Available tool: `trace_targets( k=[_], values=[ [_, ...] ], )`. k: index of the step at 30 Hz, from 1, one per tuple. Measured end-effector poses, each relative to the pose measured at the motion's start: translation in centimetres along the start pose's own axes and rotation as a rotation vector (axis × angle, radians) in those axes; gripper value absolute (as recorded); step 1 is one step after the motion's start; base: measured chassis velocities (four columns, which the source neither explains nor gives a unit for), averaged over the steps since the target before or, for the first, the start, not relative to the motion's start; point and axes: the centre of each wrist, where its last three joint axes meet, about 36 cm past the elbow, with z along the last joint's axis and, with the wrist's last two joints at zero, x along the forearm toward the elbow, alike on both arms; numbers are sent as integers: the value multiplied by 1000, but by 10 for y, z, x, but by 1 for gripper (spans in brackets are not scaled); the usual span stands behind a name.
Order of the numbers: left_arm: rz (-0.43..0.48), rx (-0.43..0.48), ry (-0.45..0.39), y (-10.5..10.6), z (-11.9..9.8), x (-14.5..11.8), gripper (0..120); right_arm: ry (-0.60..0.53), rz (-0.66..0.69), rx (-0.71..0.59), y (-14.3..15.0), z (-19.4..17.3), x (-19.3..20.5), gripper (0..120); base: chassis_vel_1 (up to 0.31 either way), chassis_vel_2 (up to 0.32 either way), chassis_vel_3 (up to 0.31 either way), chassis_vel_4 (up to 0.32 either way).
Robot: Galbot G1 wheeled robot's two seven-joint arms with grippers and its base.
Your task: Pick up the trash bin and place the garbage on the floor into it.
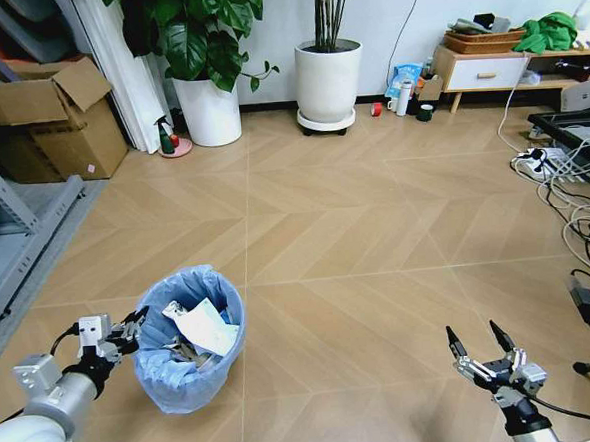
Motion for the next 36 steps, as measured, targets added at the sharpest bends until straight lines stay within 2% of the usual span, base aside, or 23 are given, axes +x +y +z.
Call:
trace_targets(
  k=[5,10,14,17,21,25,33,36],
  values=[
    [-4,4,0,1,2,-1,0,-17,-11,5,-1,0,0,100,39,-34,-40,33],
    [-31,3,0,10,3,-21,0,-28,-7,9,-3,-1,0,100,0,0,0,0],
    [-57,13,21,21,5,-39,0,-29,-2,15,-6,-3,2,100,0,0,0,0],
    [-107,25,51,40,15,-49,0,-17,-24,9,-7,-2,-5,100,0,0,0,0],
    [-151,45,68,57,25,-63,0,-4,-40,1,-6,0,-13,100,0,0,0,0],
    [-162,59,89,64,33,-82,0,2,-31,5,-8,0,-10,100,0,0,0,0],
    [-154,75,75,69,25,-117,0,8,-11,9,-9,-1,-4,100,0,0,0,0],
    [-154,73,73,70,23,-120,0,9,-9,11,-10,-1,-3,100,0,0,0,0]
  ],
)
